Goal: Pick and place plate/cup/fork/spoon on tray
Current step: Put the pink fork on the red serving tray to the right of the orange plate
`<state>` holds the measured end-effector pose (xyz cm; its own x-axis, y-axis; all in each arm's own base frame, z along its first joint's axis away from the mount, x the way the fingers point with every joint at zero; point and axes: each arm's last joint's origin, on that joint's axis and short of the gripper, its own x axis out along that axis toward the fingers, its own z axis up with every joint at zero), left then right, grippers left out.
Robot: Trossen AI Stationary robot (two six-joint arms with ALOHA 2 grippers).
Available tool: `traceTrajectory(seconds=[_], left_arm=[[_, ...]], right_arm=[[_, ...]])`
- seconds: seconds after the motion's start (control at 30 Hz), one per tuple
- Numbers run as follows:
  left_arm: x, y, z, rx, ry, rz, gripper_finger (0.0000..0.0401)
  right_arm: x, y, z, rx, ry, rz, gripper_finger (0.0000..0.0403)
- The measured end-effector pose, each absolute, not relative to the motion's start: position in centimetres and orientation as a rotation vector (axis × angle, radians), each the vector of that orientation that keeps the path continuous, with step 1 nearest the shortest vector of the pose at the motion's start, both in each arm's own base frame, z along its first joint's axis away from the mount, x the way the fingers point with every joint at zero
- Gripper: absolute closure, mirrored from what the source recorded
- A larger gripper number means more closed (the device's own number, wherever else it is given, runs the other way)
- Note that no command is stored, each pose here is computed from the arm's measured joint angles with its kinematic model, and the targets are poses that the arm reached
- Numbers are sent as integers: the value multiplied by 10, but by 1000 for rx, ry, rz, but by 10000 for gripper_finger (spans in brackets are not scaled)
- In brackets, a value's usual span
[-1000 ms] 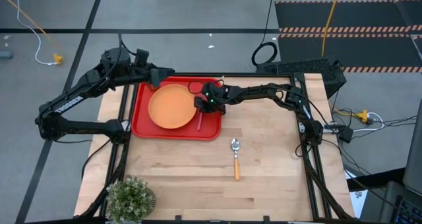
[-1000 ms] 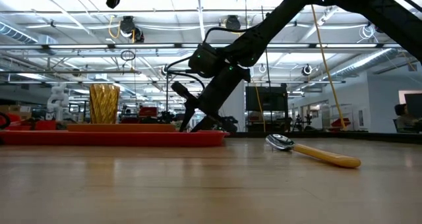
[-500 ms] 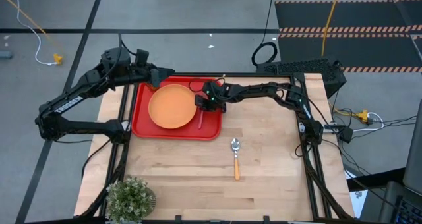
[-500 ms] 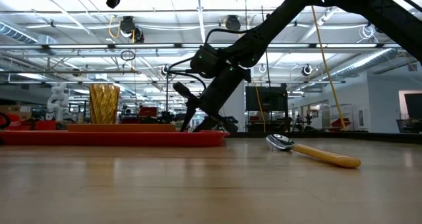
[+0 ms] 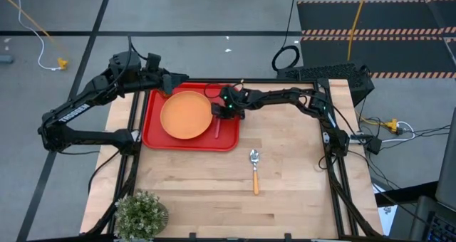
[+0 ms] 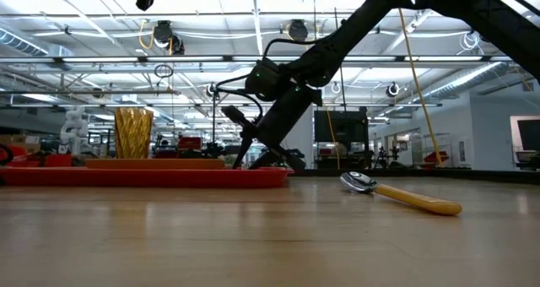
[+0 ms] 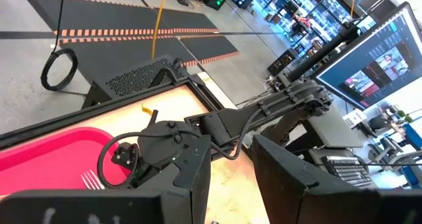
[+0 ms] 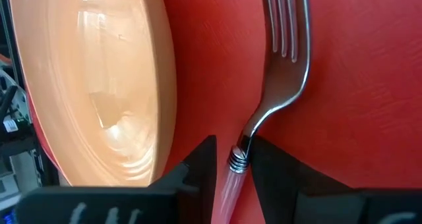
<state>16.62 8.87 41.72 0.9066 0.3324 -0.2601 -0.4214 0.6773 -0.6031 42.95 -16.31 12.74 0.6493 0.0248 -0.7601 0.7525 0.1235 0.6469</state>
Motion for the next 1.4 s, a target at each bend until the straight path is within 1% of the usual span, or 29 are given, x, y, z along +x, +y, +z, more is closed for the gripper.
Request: traceTrajectory(seconds=[0.2, 0.5, 0.6, 0.7, 0.77, 0.9, 1.03, 1.13, 1.23, 1.4], left_arm=[[166, 89, 417, -711, 133, 425, 288], [166, 89, 417, -712, 134, 425, 288], [166, 89, 417, -713, 134, 426, 288], [166, 89, 417, -715, 134, 426, 288], [166, 89, 417, -715, 134, 426, 288], [166, 89, 417, -704, 137, 426, 288], [166, 89, 417, -687, 141, 430, 288], [166, 89, 416, -684, 142, 441, 288], [166, 90, 416, -673, 141, 453, 288], [166, 90, 416, -658, 144, 452, 288]], right_arm=[[426, -171, 128, 1350, 720, -601, 318], [423, -170, 126, 1293, 785, -549, 318], [418, -172, 135, 1264, 793, -566, 318], [412, -178, 149, 1192, 761, -602, 318], [408, -183, 159, 1148, 745, -594, 318], [402, -192, 168, 1132, 732, -590, 320], [400, -196, 168, 1163, 718, -599, 337], [406, -196, 171, 1181, 661, -563, 366], [410, -190, 172, 1166, 659, -542, 396], [411, -183, 163, 1121, 725, -539, 400]])
